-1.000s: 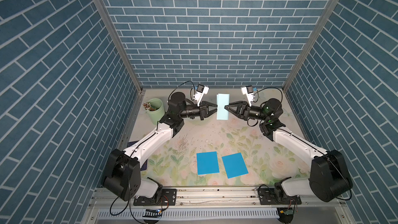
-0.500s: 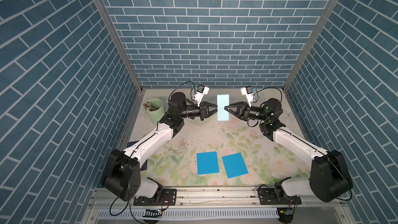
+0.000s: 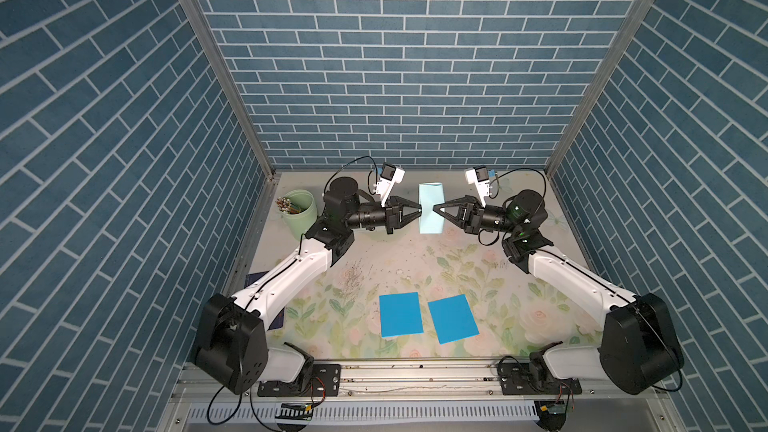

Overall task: Fold the square paper along the opposite sides
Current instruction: Fold the paper.

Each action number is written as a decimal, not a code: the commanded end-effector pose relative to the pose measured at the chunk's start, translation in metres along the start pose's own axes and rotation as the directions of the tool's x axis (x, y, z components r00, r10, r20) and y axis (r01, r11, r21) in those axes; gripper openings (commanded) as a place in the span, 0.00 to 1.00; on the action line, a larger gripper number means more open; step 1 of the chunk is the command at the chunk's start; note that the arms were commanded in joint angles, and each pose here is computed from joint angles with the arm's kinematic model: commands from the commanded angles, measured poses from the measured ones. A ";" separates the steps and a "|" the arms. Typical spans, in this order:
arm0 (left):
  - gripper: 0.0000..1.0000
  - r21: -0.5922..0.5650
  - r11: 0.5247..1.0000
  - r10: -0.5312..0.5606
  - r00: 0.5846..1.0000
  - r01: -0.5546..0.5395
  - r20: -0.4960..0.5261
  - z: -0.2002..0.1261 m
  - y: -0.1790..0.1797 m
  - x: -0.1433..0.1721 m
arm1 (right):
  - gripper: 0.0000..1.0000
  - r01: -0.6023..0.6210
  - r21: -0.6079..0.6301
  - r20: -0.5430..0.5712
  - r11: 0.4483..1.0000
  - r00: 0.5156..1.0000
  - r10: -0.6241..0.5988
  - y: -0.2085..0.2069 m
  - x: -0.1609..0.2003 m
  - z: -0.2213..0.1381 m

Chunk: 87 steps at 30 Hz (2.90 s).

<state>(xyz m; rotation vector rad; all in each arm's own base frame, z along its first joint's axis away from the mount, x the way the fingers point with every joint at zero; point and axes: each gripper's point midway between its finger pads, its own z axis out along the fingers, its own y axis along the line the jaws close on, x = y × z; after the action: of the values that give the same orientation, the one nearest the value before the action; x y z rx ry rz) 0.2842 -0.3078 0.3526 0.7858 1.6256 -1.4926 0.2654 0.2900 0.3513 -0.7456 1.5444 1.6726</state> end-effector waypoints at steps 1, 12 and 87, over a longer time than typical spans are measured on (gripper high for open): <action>0.13 -0.022 0.997 0.080 0.996 -0.080 0.030 -0.016 -0.012 -0.020 | 0.03 0.084 -0.018 0.012 0.996 0.996 -0.084 0.018 -0.013 -0.001; 0.76 -0.057 0.994 0.095 0.991 -0.089 0.098 -0.031 -0.016 -0.031 | 0.02 0.097 -0.016 0.024 0.995 0.995 -0.096 0.018 -0.019 0.002; 0.00 0.024 0.997 0.071 0.997 -0.071 0.003 0.000 -0.022 -0.013 | 0.51 0.112 -0.040 0.002 0.993 0.994 -0.112 0.020 0.009 0.005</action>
<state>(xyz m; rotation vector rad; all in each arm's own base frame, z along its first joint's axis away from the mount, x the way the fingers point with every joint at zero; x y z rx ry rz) 0.2777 -0.3104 0.3506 0.8124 1.6467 -1.4648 0.2602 0.2990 0.3389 -0.7810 1.5492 1.6409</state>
